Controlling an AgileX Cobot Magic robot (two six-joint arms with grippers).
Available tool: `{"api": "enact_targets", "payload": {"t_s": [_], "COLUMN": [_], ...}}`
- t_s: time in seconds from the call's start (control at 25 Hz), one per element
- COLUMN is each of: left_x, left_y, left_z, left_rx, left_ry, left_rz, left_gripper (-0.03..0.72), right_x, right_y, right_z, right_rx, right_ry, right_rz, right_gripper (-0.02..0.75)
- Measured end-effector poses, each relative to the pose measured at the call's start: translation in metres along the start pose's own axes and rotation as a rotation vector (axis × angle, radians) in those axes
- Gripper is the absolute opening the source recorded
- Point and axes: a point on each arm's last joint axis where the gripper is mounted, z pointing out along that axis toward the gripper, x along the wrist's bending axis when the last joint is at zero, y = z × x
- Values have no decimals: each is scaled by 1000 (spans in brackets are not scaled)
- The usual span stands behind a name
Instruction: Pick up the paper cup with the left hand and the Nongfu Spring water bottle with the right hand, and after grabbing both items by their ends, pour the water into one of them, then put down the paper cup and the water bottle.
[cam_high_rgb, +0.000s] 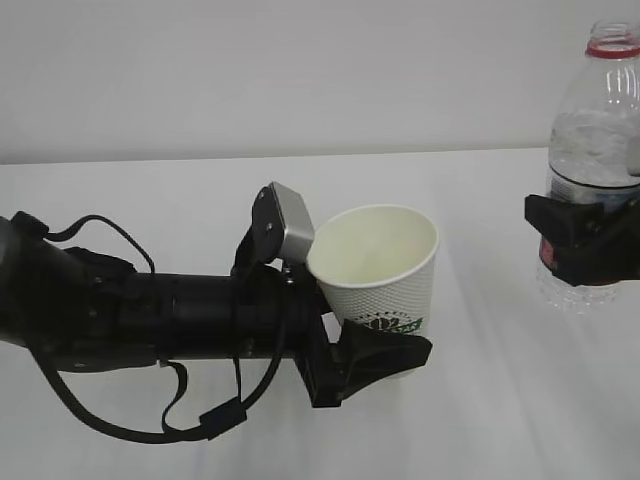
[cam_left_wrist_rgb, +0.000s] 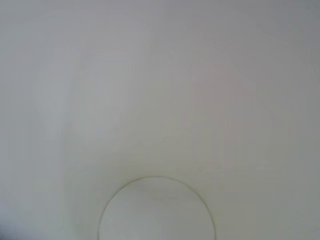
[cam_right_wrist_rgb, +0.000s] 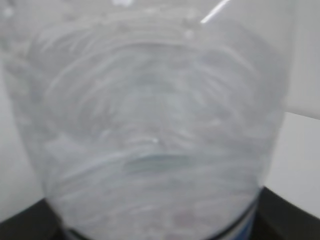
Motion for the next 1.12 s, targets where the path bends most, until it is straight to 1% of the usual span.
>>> {"api": "enact_targets", "payload": {"t_s": [0.16,0.28,0.4,0.8,1.0,1.12], "left_x": [2,6,7,8,6,8], "left_y": [2,4,6,-1,6,3], "left_z": [3,6,8,10,23,31], "left_rx": [10,48,62,107,110,111], "left_ry": [17,27,20,23,12,-1], "left_rz": [6,41,63,57,95,101], "left_gripper": [577,577,577,571,570,570], "right_x": [0,0,0,0,0,0], "right_y": [0,0,0,0,0,0], "right_z": [-1,-1,-1,-1,-1,-1], "right_rx": [4,7,7,11,11,11], "right_ry": [-2,-2,-2,-2,-2,-2], "right_rz": [-1,-1,-1,-1,-1,-1], "right_gripper": [485,485,485,485,485,485]}}
